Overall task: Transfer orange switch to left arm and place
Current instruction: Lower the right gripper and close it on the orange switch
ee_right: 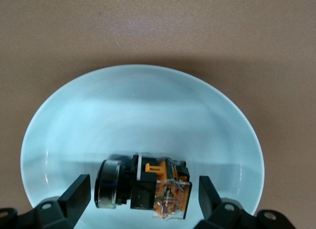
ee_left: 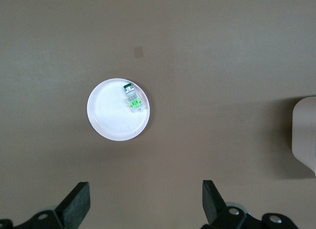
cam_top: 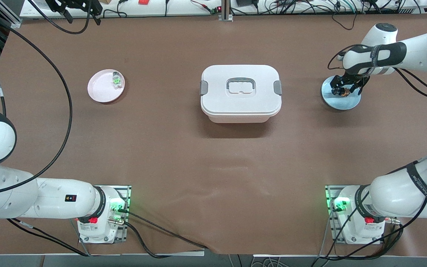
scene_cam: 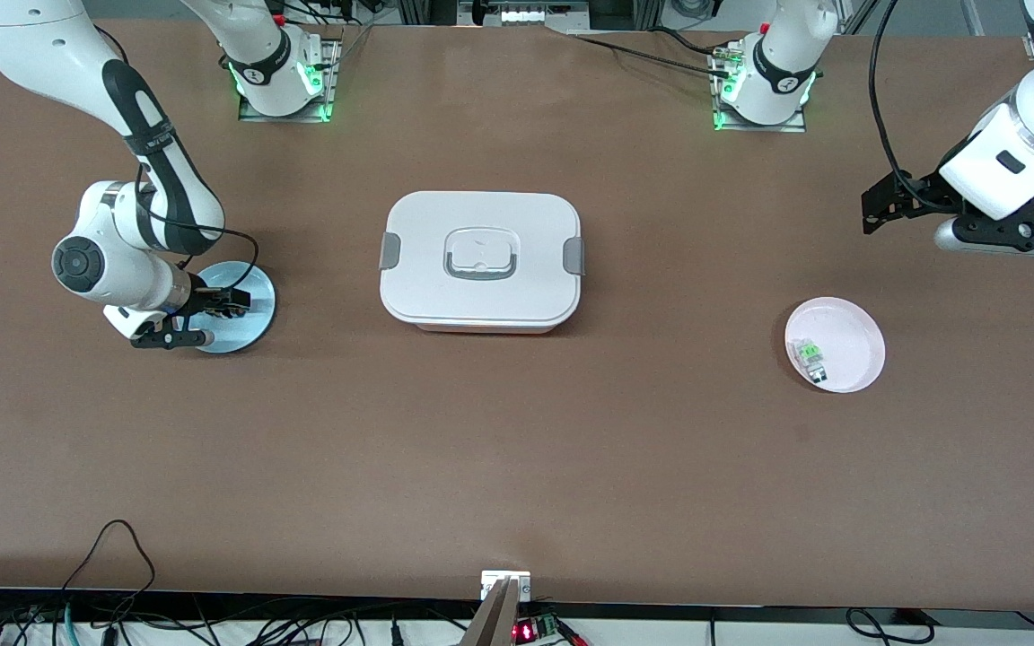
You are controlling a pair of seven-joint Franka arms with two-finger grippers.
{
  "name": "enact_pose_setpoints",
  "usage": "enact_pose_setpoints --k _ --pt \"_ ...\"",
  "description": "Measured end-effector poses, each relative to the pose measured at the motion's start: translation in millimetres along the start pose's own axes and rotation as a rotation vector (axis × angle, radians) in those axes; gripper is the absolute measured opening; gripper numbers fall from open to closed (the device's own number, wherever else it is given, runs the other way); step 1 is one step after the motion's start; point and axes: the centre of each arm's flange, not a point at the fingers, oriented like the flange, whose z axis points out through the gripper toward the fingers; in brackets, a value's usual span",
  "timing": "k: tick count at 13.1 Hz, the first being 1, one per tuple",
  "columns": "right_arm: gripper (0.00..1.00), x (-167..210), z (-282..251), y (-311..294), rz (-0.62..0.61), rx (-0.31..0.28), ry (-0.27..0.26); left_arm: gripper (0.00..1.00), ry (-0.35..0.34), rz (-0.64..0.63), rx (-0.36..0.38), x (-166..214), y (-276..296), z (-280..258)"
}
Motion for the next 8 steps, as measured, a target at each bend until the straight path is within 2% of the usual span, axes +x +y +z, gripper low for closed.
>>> enact_pose_setpoints --k 3,6,7,8 --pt "0.94 -0.1 0.5 0.0 0.000 0.000 -0.001 1.00 0.000 0.000 0.000 0.0 0.0 0.0" --pt "0.81 -0.3 1.2 0.0 0.000 0.000 -0.002 1.00 0.000 0.000 0.000 0.0 0.0 0.0" --pt "0.80 -0.4 1.3 0.0 -0.001 0.000 -0.002 1.00 0.000 0.000 0.000 0.0 0.0 0.0" --pt "0.72 -0.3 1.1 0.0 -0.001 0.000 -0.002 1.00 0.000 0.000 0.000 0.0 0.1 0.0"
